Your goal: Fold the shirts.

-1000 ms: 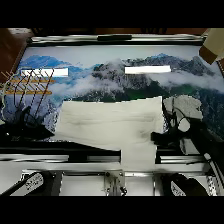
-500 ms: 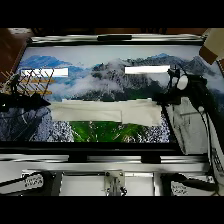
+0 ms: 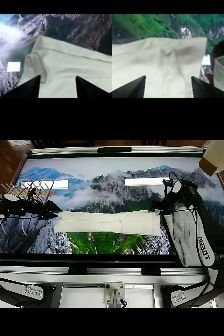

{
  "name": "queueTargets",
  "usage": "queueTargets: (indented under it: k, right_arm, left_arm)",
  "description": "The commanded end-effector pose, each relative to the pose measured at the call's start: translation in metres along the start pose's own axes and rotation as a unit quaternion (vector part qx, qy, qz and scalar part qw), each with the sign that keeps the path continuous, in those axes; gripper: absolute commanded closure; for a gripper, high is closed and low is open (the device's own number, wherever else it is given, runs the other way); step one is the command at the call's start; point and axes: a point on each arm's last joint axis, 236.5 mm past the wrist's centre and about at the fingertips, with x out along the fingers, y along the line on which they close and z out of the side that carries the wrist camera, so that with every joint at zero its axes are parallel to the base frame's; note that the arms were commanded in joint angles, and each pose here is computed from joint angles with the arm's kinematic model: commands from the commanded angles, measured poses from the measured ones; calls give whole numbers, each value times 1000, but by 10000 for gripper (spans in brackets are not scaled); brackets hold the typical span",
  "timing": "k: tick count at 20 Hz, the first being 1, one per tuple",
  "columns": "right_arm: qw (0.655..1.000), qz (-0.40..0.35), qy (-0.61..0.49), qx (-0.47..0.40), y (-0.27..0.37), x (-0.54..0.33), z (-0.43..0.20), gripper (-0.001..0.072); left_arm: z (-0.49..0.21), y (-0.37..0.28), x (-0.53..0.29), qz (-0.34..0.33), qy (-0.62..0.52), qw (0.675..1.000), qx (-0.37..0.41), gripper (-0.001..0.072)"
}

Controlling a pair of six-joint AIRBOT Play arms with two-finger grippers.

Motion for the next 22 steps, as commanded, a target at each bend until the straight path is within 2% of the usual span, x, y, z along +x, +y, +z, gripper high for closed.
queueTargets:
  k: [1,13,15,16,17,18,19,21,22]
  right_arm:
    - [996,25,79,-24,-10,-9,-36,33]
    - [989,45,134,41,-12,55,-44,29]
    - [985,64,147,62,-4,61,-48,64]
    - [983,87,149,70,7,63,-47,245]
    - [981,103,146,75,14,62,-45,495]
    - [979,120,143,79,23,57,-43,650]
    - [979,137,132,69,31,48,-39,652]
    - [981,167,90,43,49,15,-26,653]
    - [981,180,67,34,59,-8,-22,653]
  left_arm:
    - [-1,-9,-13,-13,21,1000,5,177]
    - [-19,-85,-51,-27,9,992,119,185]
    - [-23,-93,-49,-28,12,991,128,185]
    - [-25,-96,-46,-29,15,991,133,185]
    - [-28,-100,-44,-30,19,990,137,186]
    - [-31,-104,-40,-31,24,989,143,190]
    - [-36,-110,-36,-33,30,988,149,269]
    - [-48,-124,-25,-37,48,984,167,584]
    - [-57,-135,-16,-39,58,981,181,659]
